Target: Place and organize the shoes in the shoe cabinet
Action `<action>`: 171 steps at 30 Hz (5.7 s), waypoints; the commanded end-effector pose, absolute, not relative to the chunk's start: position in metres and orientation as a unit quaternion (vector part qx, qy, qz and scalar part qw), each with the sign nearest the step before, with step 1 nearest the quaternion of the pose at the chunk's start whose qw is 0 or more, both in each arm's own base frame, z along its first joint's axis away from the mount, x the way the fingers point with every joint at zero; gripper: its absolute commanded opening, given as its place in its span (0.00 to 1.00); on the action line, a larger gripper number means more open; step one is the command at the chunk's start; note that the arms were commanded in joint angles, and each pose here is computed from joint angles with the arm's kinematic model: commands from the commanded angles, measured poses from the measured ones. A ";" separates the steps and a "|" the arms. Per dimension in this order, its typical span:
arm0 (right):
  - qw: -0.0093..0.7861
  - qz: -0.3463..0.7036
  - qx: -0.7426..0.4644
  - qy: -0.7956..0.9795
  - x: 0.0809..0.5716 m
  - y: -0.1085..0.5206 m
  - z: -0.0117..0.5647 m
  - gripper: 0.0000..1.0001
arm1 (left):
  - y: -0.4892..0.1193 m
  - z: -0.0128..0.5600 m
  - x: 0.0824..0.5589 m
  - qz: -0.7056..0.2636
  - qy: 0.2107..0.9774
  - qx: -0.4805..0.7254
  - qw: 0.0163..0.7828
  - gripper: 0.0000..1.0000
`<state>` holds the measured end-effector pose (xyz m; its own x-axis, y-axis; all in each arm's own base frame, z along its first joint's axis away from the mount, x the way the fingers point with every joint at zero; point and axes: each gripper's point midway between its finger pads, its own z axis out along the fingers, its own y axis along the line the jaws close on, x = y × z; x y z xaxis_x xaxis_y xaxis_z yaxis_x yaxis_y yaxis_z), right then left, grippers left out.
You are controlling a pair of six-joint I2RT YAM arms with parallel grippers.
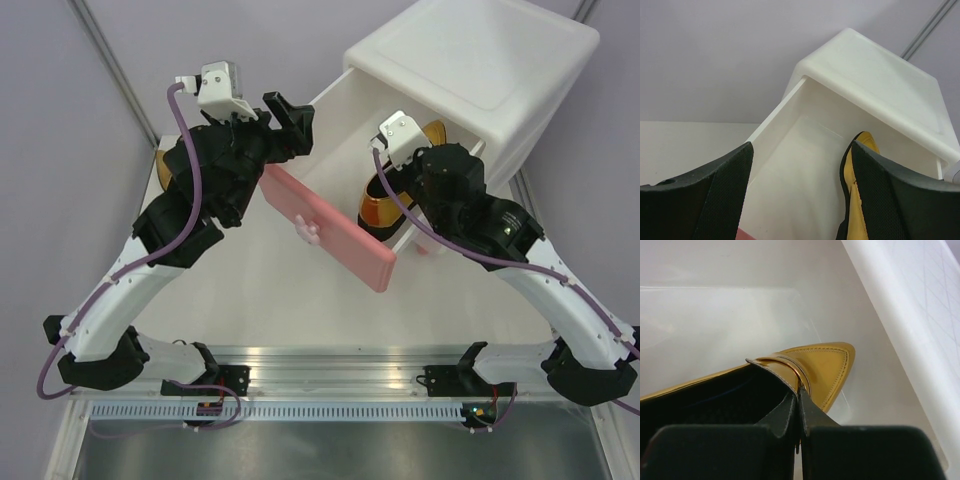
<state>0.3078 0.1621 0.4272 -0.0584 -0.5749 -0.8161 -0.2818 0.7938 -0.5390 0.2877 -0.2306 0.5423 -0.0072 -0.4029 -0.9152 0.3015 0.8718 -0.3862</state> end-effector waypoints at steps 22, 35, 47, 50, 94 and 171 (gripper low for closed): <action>0.679 0.026 -0.253 0.688 0.280 0.178 0.478 0.61 | -0.214 0.544 0.286 -0.225 0.659 -0.041 0.717 0.82; 0.767 0.183 -0.233 0.570 0.218 0.172 0.547 0.92 | -0.140 0.524 0.317 -0.121 0.688 -0.116 0.706 0.82; 0.743 0.203 -0.244 0.590 0.213 0.179 0.495 0.95 | -0.071 0.414 0.369 -0.057 0.762 -0.202 0.612 0.82; 0.737 0.209 -0.247 0.593 0.211 0.180 0.486 0.95 | -0.053 0.361 0.382 -0.041 0.788 -0.241 0.564 0.80; 0.702 0.165 -0.279 0.635 0.240 0.200 0.433 0.98 | 0.133 0.076 0.510 0.082 0.802 -0.494 0.327 0.30; 0.792 0.186 -0.228 0.535 0.211 0.166 0.507 0.98 | -0.171 0.612 0.294 -0.305 0.606 -0.106 0.727 0.02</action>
<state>0.2100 0.1698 0.5114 0.3734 0.0473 -0.9265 -0.5460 0.8186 -0.1782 0.3060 -0.1538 0.5840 0.0415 -0.5421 -0.8393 0.2391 0.8210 -0.5184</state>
